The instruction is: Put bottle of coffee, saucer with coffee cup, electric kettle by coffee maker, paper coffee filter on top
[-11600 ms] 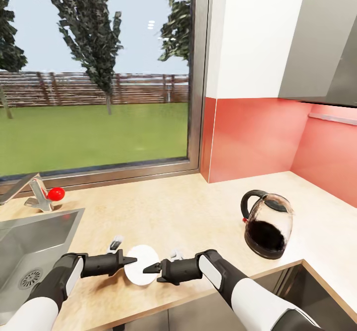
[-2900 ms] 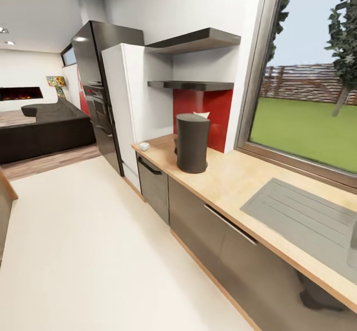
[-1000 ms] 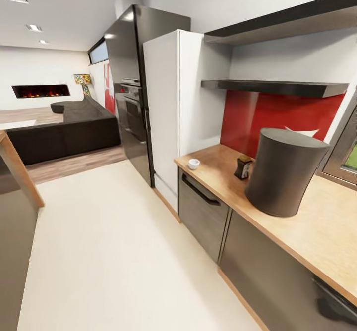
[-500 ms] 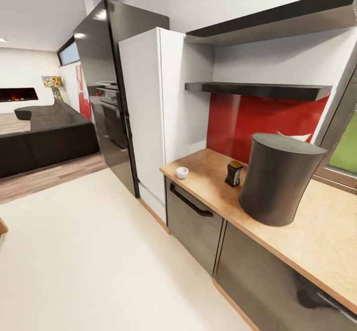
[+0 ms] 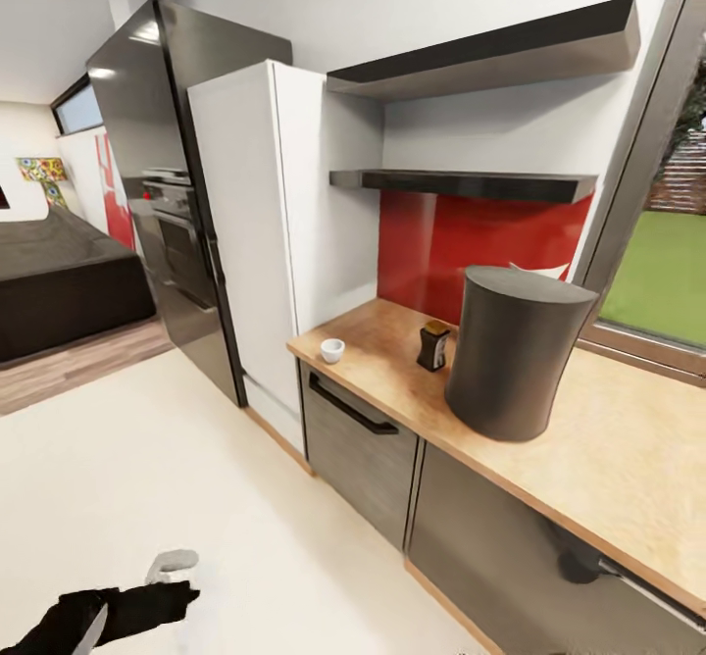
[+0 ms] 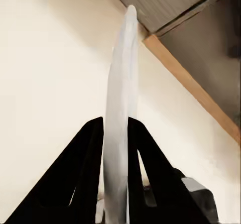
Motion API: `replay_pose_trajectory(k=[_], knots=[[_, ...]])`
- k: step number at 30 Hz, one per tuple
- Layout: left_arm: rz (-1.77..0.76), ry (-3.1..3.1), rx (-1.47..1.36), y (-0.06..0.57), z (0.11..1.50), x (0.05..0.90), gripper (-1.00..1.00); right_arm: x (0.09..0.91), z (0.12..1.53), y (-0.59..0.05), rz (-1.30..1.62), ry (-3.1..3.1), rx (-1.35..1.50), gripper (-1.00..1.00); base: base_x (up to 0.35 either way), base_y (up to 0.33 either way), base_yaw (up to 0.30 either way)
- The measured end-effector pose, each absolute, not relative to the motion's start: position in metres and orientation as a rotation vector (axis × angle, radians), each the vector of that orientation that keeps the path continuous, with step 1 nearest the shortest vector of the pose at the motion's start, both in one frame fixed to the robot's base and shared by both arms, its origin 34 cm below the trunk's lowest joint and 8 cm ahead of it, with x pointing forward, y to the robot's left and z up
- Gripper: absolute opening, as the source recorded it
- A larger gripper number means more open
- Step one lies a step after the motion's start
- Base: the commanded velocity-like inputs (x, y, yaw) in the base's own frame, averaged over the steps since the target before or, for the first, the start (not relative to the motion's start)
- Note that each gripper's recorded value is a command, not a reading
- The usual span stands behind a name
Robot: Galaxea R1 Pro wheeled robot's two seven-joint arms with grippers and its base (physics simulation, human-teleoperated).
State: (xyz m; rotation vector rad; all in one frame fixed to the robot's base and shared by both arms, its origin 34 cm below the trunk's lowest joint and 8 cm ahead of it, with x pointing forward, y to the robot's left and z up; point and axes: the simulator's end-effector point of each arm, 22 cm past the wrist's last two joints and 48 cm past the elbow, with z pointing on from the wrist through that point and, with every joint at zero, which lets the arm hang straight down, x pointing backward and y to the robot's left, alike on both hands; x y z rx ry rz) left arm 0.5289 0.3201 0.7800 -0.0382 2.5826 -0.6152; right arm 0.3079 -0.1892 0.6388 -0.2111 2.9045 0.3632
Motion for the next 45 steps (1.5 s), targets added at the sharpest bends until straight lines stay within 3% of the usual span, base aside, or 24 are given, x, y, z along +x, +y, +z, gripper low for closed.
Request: replay_pose_trajectory(k=[9, 24, 33, 45], knots=[[-1.103, 2.33, 0.029, 0.257, 0.961, 0.646, -1.0, 0.312, 0.641, -0.188, 0.362, 2.894, -0.214, 1.0, 0.0, 0.0, -0.242], [-1.502, 2.103, -0.172, 0.23, 1.081, 0.687, -1.0, 0.317, 0.645, -0.186, 0.365, 2.878, -0.215, 1.0, 0.0, 0.0, -0.241], [-1.546, 2.039, -0.196, 0.23, 1.092, 0.687, -1.0, 0.322, 0.646, -0.187, 0.367, 2.871, -0.157, 1.0, 0.012, 0.008, -0.144], [-1.549, 2.033, -0.197, 0.23, 1.094, 0.687, -1.0, 0.323, 0.647, -0.189, 0.363, 2.867, -0.151, 1.0, 0.216, 0.222, -0.001]])
